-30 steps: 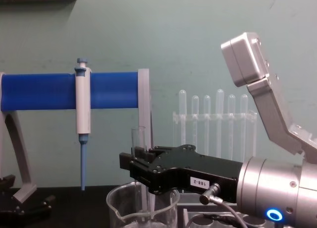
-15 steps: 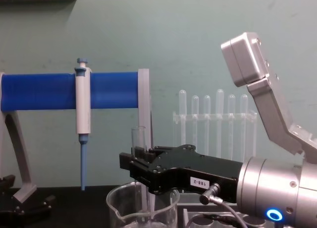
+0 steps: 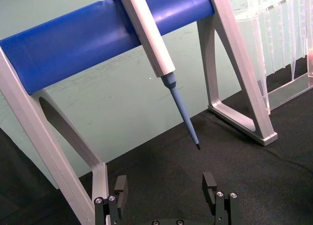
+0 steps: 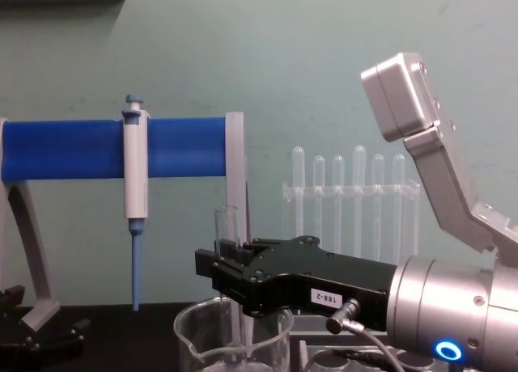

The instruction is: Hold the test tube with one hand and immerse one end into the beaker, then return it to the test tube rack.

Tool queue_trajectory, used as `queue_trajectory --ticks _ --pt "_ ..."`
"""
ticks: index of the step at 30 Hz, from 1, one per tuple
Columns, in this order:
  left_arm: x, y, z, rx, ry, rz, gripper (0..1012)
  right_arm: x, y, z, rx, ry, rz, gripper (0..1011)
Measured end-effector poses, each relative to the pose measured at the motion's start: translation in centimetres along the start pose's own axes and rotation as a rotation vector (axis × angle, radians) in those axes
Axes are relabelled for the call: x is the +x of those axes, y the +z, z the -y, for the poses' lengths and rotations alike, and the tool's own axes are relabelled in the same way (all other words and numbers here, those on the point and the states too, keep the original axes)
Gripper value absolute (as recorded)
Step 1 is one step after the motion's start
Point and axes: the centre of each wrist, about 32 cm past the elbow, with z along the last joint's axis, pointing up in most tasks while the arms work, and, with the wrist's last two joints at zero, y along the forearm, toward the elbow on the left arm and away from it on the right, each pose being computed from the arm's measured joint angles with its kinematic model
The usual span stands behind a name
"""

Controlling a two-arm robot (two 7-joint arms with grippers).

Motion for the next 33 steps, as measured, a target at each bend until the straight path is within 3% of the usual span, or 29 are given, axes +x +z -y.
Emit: queue_trajectory --ticks 33 --pt "0.0 0.0 0.0 0.0 0.0 0.0 1000 0.0 0.0 0.0 0.0 0.0 0.0 225"
